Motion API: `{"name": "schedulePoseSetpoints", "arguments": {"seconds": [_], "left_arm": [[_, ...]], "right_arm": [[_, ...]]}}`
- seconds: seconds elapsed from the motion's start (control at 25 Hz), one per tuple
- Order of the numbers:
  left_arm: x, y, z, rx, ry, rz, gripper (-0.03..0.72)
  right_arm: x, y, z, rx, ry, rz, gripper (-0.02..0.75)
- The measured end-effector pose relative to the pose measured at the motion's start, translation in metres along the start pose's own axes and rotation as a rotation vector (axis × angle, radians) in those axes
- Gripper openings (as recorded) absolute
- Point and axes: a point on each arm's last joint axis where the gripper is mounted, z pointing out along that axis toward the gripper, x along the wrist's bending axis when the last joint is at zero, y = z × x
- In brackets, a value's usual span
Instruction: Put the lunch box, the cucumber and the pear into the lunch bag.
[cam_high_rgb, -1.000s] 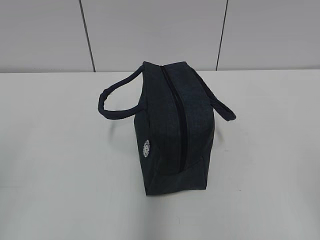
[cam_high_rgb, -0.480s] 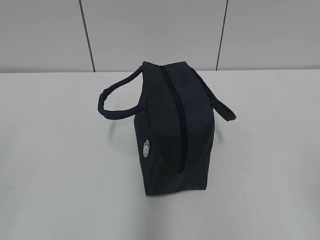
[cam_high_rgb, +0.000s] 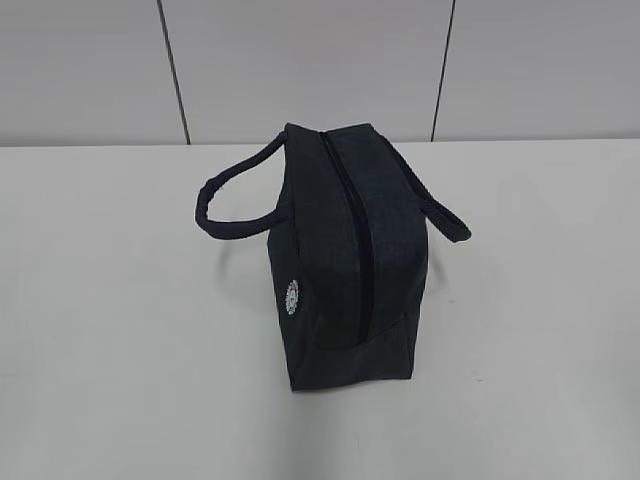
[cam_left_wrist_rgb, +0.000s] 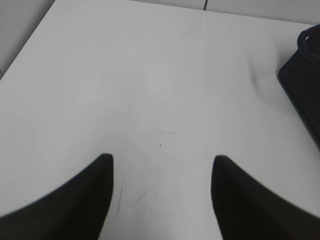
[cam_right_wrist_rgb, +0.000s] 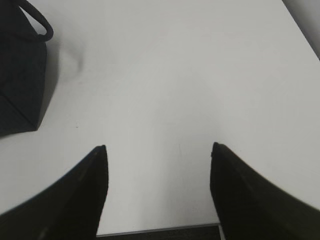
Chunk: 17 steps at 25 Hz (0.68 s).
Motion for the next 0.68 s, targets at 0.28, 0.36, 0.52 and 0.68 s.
{"name": "schedulePoseSetpoints", "arguments": {"seconds": [0.28,0.36,0.52,0.68], "left_arm": [[0.0000,-0.0001,-0.0001,-0.001,0.000,0.000,0.424],[0.0000,-0.0001,-0.0001,-0.001,0.000,0.000,0.424],[0.0000,-0.0001,-0.0001,-0.001,0.000,0.000,0.419],[0.0000,-0.0001,-0.0001,-0.001,0.000,0.000,0.413]], "right_arm": [[-0.0002,-0.0003,-0.0005,-0.004,-0.005,0.001,0.475],[-0.0003,-0.0003,-0.0005,-0.004,-0.007,0.001,0.475],[-0.0003,-0.0003,-0.0005,-0.004,-0.007,0.001,0.476],[-0.0003,-0.0003,-0.0005,-0.004,-0.007,0.001,0.475]]}}
